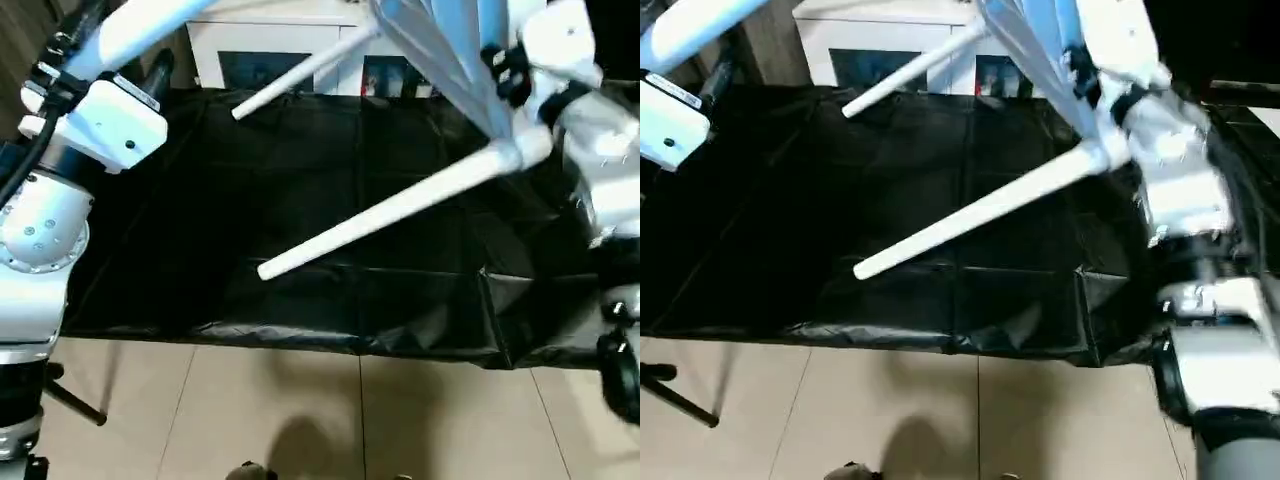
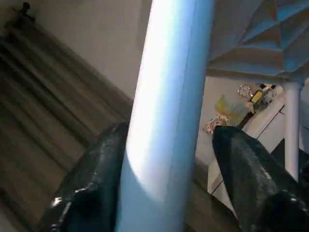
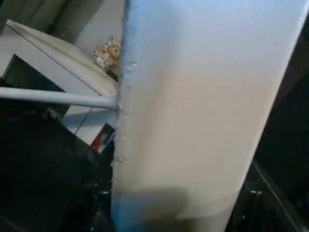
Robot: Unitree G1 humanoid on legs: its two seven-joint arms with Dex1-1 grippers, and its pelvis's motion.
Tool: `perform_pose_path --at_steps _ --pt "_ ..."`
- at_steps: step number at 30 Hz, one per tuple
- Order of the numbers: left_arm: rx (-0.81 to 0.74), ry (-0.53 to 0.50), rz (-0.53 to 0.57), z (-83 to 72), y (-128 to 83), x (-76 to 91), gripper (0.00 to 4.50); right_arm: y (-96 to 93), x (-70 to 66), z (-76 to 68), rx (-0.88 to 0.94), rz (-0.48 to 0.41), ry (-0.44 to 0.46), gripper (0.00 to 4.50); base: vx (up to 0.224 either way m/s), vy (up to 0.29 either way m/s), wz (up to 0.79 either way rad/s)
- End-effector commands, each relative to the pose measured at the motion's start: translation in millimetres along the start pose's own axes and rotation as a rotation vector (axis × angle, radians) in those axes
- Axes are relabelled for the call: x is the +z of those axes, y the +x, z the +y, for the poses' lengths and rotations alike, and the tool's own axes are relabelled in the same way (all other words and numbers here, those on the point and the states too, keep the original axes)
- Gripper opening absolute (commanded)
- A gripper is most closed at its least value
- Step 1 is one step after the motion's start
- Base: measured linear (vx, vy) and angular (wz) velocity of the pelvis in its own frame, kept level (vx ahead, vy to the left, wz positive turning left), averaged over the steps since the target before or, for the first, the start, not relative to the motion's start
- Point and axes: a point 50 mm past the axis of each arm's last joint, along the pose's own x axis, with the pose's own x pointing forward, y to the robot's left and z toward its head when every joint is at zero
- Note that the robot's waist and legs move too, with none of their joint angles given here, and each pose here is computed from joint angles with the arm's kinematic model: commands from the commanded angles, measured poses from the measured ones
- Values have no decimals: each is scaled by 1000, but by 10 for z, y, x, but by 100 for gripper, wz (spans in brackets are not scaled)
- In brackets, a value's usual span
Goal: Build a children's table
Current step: Flip table
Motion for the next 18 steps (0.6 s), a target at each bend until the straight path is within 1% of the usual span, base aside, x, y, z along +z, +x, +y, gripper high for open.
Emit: perform_pose_path --at_steps 1,2,5,6,9,12,14,15,16,17,18 --pt "3 -9 4 -7 -7 -12 294 11 257 -105 0 -99 -198 170 0 0 0" --pt "10 -18 17 -7 -17 -28 272 27 281 -126 8 -103 -213 170 0 0 0" --pt "28 -36 56 -10 -39 -79 254 63 350 -180 22 -117 -260 170 0 0 0" --pt "28 -36 56 -10 -39 -79 254 63 350 -180 22 -117 -260 170 0 0 0" --pt "48 -73 94 -25 -58 -121 218 86 402 -217 36 -128 -295 170 0 0 0" --pt "83 -219 137 -102 -70 -162 204 113 450 -215 85 -136 -348 170 0 0 0" --pt "54 -268 160 -200 -74 -170 181 131 470 -203 118 -137 -383 170 0 0 0" --pt "41 -286 170 -242 -75 -172 181 140 478 -202 128 -138 -395 170 0 0 0" --pt "40 -293 173 -251 -75 -172 178 142 481 -202 131 -138 -397 170 0 0 0" --pt "11 -404 213 -391 -79 -171 175 176 534 -210 168 -141 -441 170 0 0 0" --pt "-1 -445 229 -441 -81 -172 172 187 556 -216 181 -141 -460 170 0 0 0"
